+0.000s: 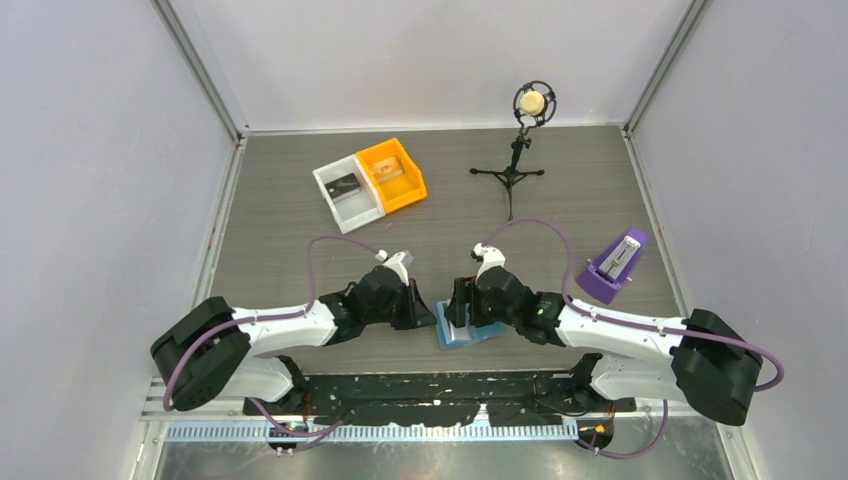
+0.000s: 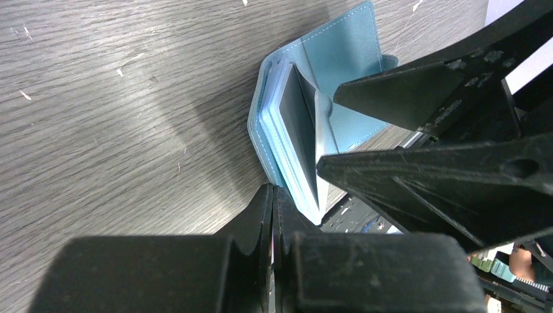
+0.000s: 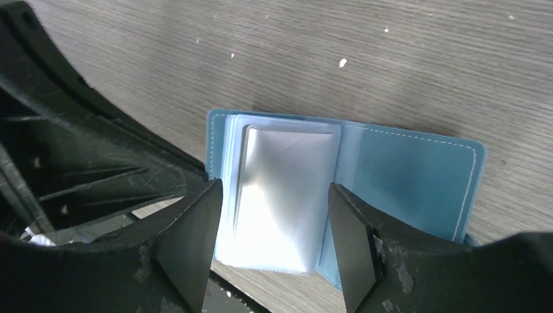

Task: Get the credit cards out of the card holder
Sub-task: Open the card holder at the corner of the board, then remove the credit card from the card holder.

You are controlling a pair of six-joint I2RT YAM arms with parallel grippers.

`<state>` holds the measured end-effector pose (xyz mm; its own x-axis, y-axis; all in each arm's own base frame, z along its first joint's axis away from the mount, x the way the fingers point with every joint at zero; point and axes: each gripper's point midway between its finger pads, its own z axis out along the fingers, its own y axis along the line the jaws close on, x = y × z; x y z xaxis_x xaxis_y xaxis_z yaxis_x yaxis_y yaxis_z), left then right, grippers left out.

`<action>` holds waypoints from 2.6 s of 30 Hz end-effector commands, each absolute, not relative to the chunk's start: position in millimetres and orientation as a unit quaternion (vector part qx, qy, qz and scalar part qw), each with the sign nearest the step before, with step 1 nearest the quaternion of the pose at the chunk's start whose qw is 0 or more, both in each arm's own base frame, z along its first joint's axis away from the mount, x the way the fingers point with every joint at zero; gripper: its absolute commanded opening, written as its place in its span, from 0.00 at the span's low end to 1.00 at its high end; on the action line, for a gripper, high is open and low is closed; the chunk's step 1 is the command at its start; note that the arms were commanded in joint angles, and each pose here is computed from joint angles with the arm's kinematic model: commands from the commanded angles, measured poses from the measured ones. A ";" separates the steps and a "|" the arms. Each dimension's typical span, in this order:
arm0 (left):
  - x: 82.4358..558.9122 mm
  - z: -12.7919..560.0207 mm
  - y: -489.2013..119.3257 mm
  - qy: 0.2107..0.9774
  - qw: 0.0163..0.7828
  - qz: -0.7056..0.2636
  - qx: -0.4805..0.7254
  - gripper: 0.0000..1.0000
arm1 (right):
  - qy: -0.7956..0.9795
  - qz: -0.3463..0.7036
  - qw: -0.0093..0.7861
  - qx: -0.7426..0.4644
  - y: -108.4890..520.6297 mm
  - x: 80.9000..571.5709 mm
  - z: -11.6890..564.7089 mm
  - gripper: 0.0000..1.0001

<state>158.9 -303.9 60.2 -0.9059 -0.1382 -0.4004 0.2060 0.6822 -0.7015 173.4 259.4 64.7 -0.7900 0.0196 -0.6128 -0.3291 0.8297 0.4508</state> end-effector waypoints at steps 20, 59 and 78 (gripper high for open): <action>162.9 77.0 -301.4 0.887 0.242 -0.392 0.034 0.00 | 0.911 0.184 0.364 -0.063 214.4 189.0 55.0 0.51; 159.4 73.4 -287.3 0.904 0.235 -0.354 0.034 0.00 | 0.870 0.360 0.325 -0.084 286.8 166.5 110.3 0.24; 159.6 103.9 -302.7 0.890 0.250 -0.379 0.047 0.20 | 0.873 0.367 0.304 -0.100 258.3 144.5 55.8 0.23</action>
